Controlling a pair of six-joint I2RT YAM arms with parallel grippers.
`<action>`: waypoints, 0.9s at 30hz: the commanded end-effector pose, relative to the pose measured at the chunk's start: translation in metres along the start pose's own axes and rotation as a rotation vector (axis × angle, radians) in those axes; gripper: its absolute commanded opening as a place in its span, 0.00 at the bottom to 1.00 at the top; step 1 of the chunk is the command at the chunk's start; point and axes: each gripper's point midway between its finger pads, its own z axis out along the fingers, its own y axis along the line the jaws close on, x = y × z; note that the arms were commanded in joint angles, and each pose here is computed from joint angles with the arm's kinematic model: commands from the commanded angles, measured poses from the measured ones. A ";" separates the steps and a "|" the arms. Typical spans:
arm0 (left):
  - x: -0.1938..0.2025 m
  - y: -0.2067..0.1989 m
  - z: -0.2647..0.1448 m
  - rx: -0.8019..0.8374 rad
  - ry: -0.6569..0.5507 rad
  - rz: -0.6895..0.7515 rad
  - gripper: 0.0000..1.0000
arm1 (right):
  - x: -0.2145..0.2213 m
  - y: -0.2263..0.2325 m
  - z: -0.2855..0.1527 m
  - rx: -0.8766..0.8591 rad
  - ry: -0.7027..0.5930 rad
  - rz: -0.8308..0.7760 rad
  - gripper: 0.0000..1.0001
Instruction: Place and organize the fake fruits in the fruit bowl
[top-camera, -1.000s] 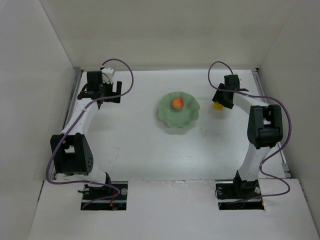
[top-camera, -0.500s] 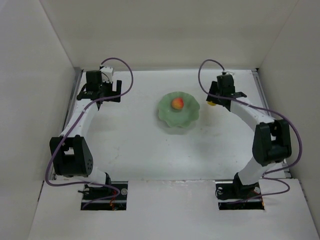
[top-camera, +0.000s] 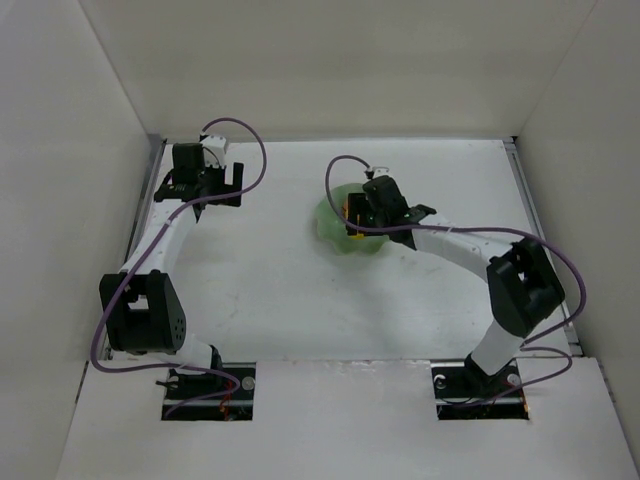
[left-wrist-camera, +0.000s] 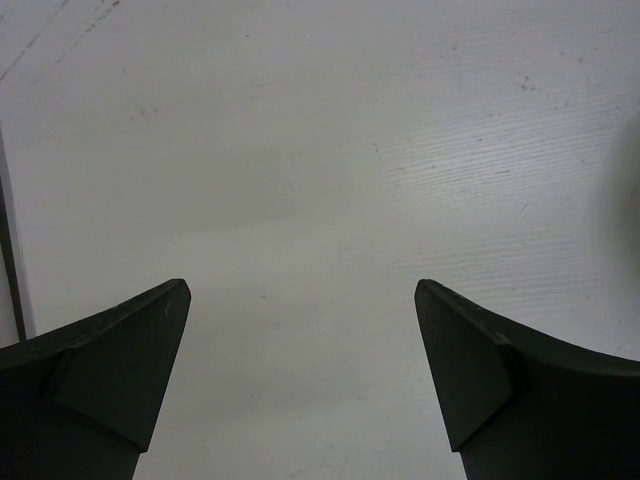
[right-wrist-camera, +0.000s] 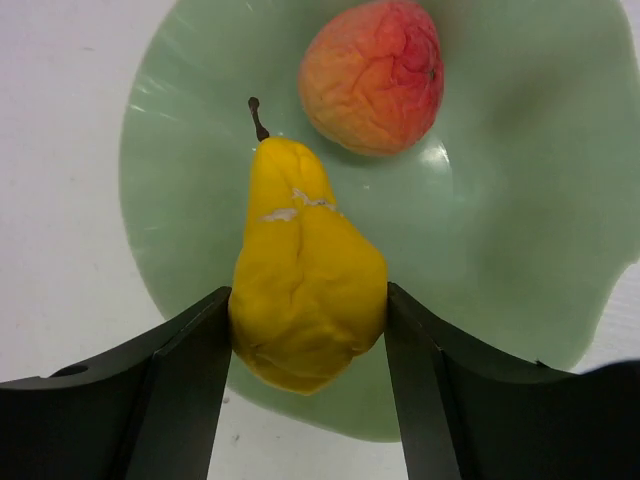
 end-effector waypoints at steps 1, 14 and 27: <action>-0.021 0.002 -0.015 -0.004 -0.086 0.001 1.00 | -0.023 0.010 -0.006 -0.033 -0.064 0.037 0.75; -0.009 0.005 -0.016 -0.018 -0.069 -0.001 1.00 | -0.116 -0.069 -0.095 0.018 -0.360 0.157 1.00; 0.025 0.049 -0.027 -0.112 -0.022 -0.084 1.00 | -0.035 -0.332 -0.176 0.501 -0.486 0.749 1.00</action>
